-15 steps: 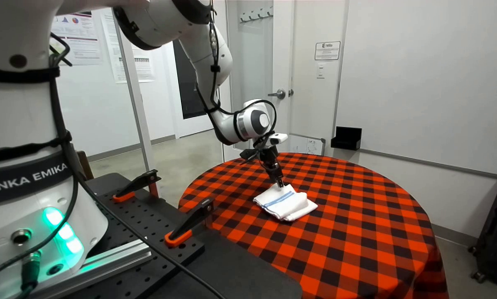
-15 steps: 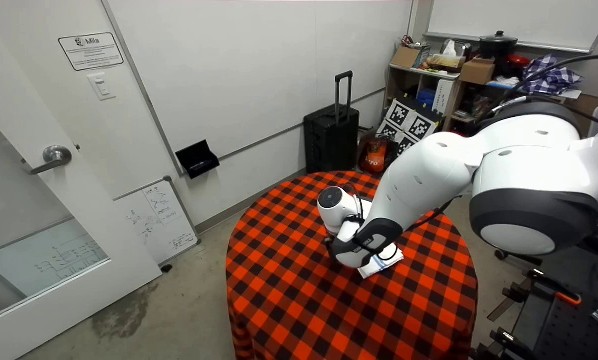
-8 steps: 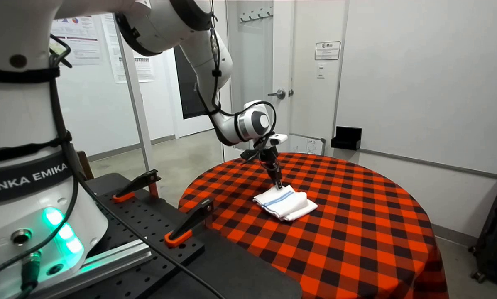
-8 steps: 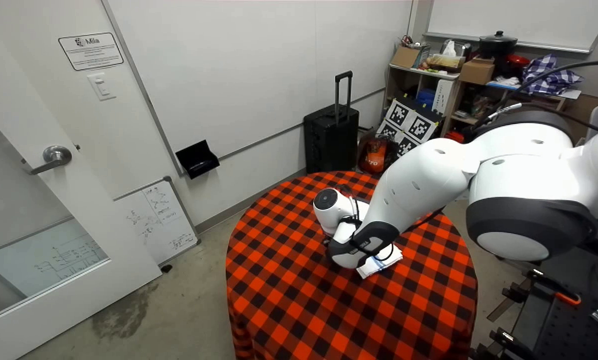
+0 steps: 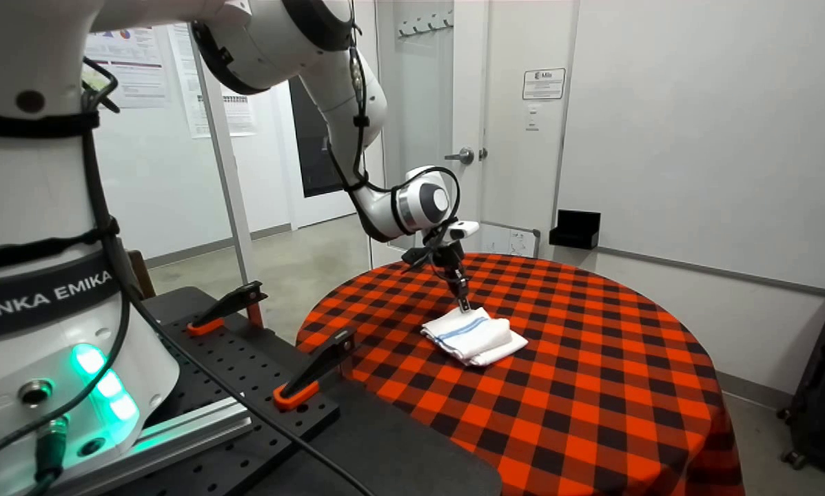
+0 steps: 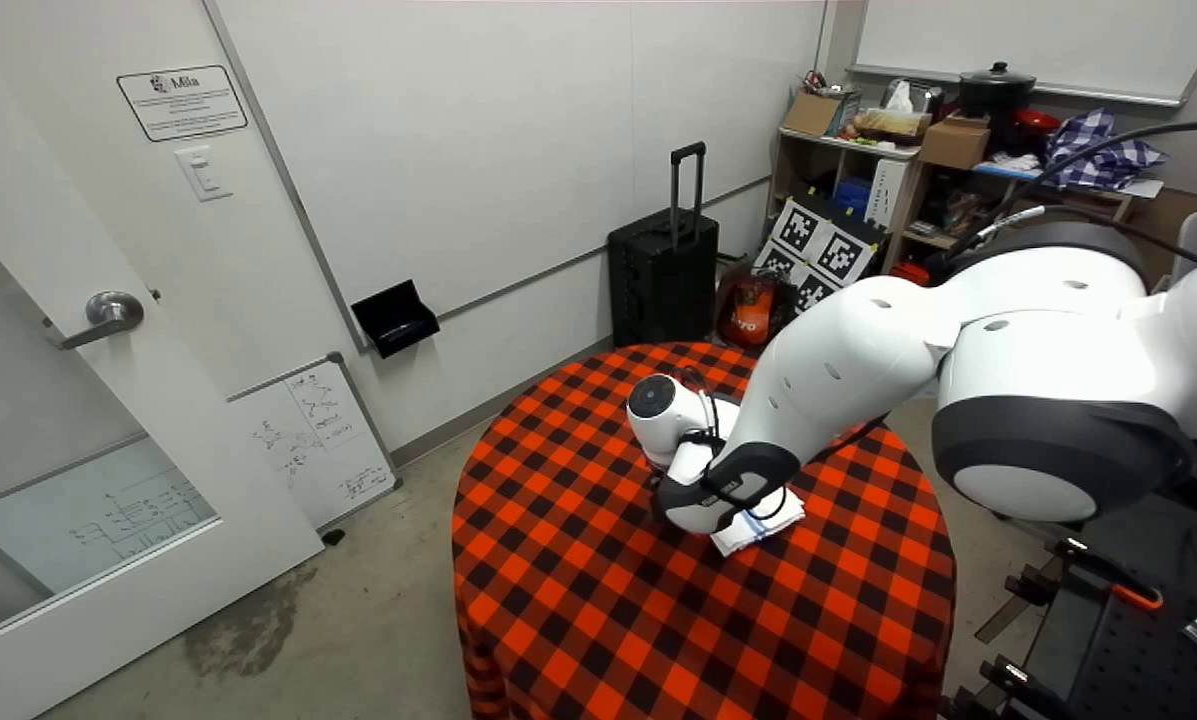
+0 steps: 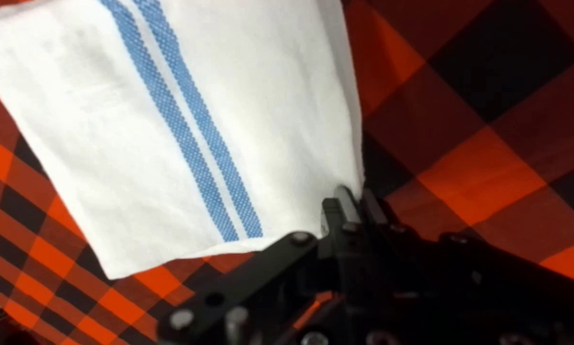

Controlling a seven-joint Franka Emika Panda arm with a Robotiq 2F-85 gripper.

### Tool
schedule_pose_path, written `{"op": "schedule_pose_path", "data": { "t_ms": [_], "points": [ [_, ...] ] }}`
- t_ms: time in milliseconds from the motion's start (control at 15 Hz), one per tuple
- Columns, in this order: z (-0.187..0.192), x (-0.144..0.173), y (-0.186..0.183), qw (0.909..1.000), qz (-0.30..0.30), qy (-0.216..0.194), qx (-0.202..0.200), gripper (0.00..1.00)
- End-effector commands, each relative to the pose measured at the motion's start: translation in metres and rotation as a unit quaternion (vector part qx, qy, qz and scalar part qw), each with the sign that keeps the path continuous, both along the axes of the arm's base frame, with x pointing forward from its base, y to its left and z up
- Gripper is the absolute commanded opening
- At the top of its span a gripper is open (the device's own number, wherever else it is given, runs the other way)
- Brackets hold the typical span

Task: Straighten out the towel

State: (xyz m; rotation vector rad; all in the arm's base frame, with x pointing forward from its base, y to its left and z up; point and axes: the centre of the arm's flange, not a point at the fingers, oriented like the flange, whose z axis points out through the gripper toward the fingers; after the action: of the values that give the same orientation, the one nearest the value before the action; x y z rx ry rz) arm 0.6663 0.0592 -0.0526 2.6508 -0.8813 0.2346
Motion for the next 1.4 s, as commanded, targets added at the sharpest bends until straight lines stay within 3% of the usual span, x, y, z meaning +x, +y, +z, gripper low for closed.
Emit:
{"op": "schedule_pose_path", "data": {
  "t_ms": [0,467,800,1067,1333],
  "points": [
    [0.019,0.005,0.006,0.9999,0.0,-0.009,0.005,0.01],
    [0.078,0.017,0.019,0.9951,0.043,0.026,0.085,0.01],
    [0.13,0.026,0.011,0.9851,0.084,0.019,0.149,0.01],
    [0.175,0.023,0.008,0.9707,0.125,0.007,0.205,0.01],
    [0.215,0.018,0.013,0.9467,0.166,-0.007,0.276,0.01]
  ]
}}
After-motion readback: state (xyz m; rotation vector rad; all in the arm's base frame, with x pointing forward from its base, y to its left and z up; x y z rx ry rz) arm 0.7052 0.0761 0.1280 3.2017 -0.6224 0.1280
